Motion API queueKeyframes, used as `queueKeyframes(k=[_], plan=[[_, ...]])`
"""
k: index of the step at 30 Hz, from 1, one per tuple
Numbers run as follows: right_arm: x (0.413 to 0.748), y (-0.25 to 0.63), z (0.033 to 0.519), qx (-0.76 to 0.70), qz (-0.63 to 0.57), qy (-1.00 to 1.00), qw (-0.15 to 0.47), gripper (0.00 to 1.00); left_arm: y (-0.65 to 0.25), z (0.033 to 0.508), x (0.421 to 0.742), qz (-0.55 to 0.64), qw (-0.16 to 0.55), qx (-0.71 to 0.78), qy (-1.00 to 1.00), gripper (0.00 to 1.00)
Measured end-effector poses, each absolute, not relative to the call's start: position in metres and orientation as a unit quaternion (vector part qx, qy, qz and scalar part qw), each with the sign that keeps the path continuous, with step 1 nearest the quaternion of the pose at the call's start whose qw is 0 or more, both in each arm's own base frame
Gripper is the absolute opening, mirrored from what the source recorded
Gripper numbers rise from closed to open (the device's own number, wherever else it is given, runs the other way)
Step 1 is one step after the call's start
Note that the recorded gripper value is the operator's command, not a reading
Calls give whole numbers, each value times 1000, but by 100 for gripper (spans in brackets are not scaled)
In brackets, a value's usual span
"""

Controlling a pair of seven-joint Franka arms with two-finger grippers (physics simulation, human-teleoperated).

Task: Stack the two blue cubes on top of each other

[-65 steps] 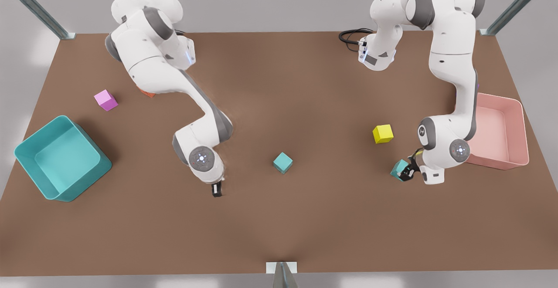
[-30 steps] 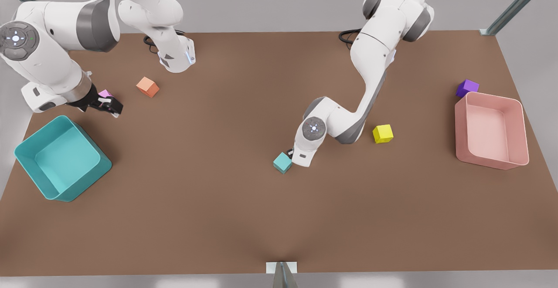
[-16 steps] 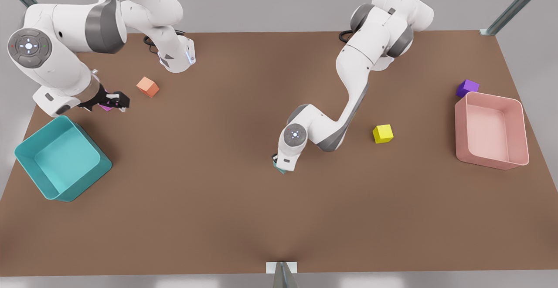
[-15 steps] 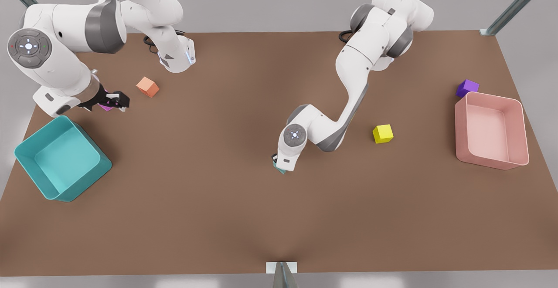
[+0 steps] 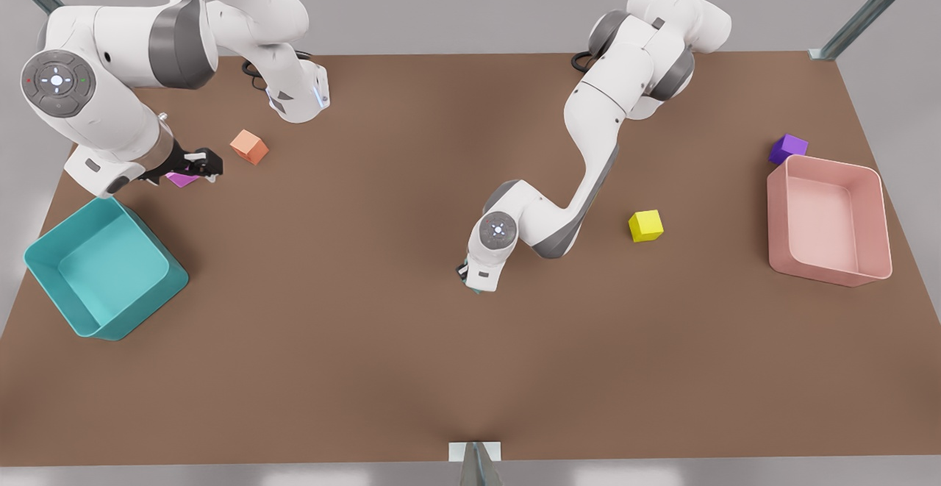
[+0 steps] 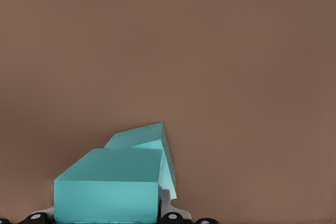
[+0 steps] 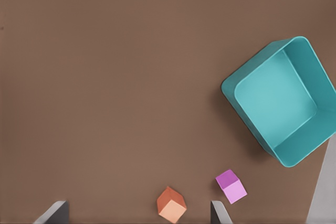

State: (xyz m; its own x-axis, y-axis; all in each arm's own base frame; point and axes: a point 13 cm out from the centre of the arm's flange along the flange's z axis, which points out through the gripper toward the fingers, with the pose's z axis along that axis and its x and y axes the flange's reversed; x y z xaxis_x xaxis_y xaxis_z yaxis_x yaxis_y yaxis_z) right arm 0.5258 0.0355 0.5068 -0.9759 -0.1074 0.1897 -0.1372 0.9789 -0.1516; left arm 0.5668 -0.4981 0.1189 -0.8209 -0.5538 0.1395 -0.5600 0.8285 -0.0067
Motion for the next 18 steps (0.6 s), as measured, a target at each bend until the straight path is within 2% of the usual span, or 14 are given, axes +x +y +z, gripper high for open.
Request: queueKeyframes(k=[6,13,15,16,18], plan=[[525,36,507,69,82,-990,94,100,-497,123,573,31,62,300,-952,100],[524,36,507,75,82,-989,95,100,-489,165,573,23,60,301,-951,100],[524,35,507,77,81,-989,95,100,-478,203,579,25,56,305,-950,100],[524,35,507,77,81,-989,95,100,-457,242,599,33,48,318,-946,100],[524,35,507,78,81,-989,96,100,-352,315,653,28,38,357,-933,100]])
